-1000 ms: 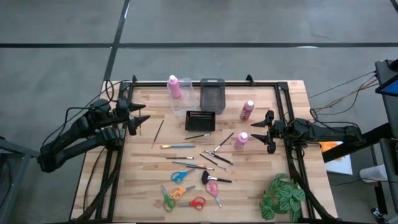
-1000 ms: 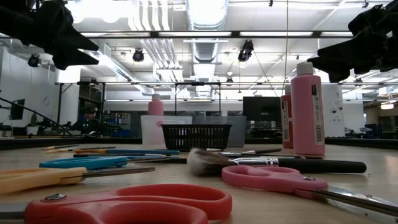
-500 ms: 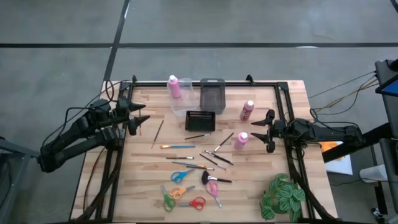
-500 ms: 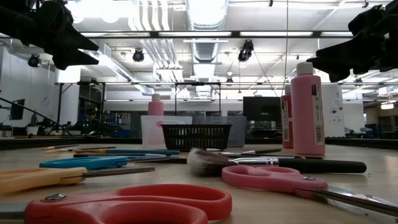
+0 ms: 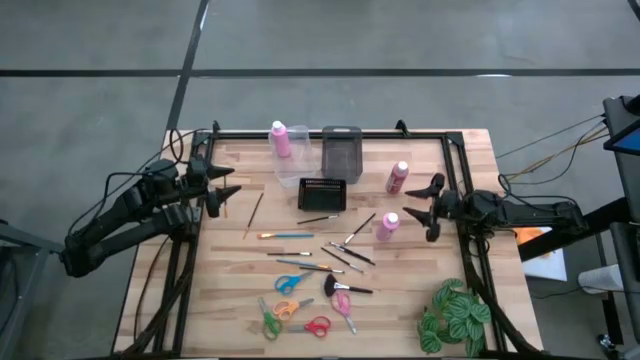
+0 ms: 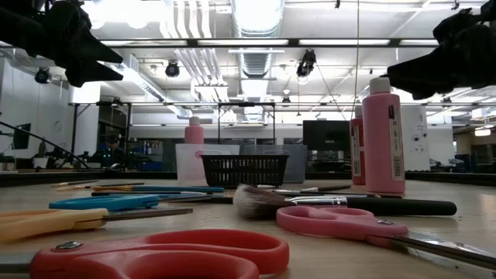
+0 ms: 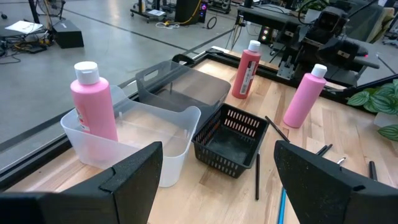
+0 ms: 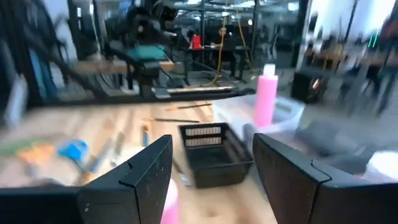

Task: Pick & Place Paint Supplies
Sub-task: Put the pink paint bottle into the transparent bin

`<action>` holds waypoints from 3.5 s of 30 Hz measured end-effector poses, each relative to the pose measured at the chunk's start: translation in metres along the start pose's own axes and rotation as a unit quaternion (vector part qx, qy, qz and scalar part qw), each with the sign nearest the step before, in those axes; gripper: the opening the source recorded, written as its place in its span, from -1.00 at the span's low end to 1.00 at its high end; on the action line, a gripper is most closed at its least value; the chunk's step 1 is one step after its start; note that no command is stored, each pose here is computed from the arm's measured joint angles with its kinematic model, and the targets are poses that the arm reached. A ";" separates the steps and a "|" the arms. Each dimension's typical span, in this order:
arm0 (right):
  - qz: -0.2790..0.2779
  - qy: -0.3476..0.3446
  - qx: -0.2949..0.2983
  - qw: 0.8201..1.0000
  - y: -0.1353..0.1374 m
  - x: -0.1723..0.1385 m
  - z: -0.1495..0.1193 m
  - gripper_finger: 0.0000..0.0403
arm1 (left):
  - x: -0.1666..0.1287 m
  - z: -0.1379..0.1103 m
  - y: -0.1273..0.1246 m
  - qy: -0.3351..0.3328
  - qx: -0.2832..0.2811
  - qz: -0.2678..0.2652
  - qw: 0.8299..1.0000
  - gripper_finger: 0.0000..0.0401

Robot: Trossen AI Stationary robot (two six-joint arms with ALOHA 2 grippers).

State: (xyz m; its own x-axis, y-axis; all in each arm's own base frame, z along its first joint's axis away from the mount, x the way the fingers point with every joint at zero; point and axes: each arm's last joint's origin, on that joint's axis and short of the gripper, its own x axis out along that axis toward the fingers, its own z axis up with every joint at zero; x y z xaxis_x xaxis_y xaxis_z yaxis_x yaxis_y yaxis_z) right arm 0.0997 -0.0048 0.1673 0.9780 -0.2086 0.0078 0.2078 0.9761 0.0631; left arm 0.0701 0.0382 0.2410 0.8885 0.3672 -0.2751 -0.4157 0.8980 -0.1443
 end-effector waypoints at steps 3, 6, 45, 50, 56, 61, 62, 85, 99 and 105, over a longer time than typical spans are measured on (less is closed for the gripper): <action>-0.004 -0.002 0.103 0.995 0.000 0.000 0.000 0.10 | 0.000 0.000 0.000 0.000 0.000 0.000 1.000 0.55; -0.037 -0.023 0.146 0.988 -0.002 0.000 0.003 0.10 | 0.000 0.000 0.000 0.000 0.000 0.000 1.000 0.55; -0.095 0.545 0.096 0.827 0.052 0.138 0.149 0.10 | 0.000 -0.003 0.000 0.013 -0.002 0.002 1.000 0.55; -0.136 0.585 0.116 0.791 0.056 0.148 0.143 0.10 | 0.000 -0.003 0.000 0.013 -0.002 0.002 1.000 0.55; -0.159 0.598 0.149 0.771 0.057 0.150 0.135 0.11 | 0.000 -0.003 0.000 0.013 -0.002 0.001 1.000 0.55; -0.165 0.593 0.159 0.772 0.056 0.147 0.135 0.35 | 0.000 -0.003 0.000 0.014 -0.002 0.002 1.000 0.55; -0.165 0.593 0.157 0.773 0.055 0.147 0.135 0.42 | 0.000 -0.003 0.000 0.014 -0.002 0.002 1.000 0.55; -0.165 0.633 0.142 0.743 0.054 0.154 0.076 0.78 | 0.000 -0.003 0.000 0.018 -0.003 0.002 1.000 0.55; -0.158 0.635 0.152 0.741 0.053 0.152 0.062 0.46 | 0.000 -0.004 0.000 0.020 -0.003 0.002 1.000 0.55; -0.161 0.639 0.151 0.737 0.053 0.151 0.060 0.16 | 0.000 -0.004 0.000 0.020 -0.003 0.002 1.000 0.55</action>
State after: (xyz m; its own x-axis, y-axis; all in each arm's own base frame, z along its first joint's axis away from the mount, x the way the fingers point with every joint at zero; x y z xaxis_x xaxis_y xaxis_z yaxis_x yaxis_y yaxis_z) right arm 0.2568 0.0119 0.2314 0.1392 -0.0111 -0.9902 0.6085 0.7899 0.0766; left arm 0.0692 0.0377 0.2373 0.8779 0.3612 -0.3145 -0.4215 0.8945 -0.1491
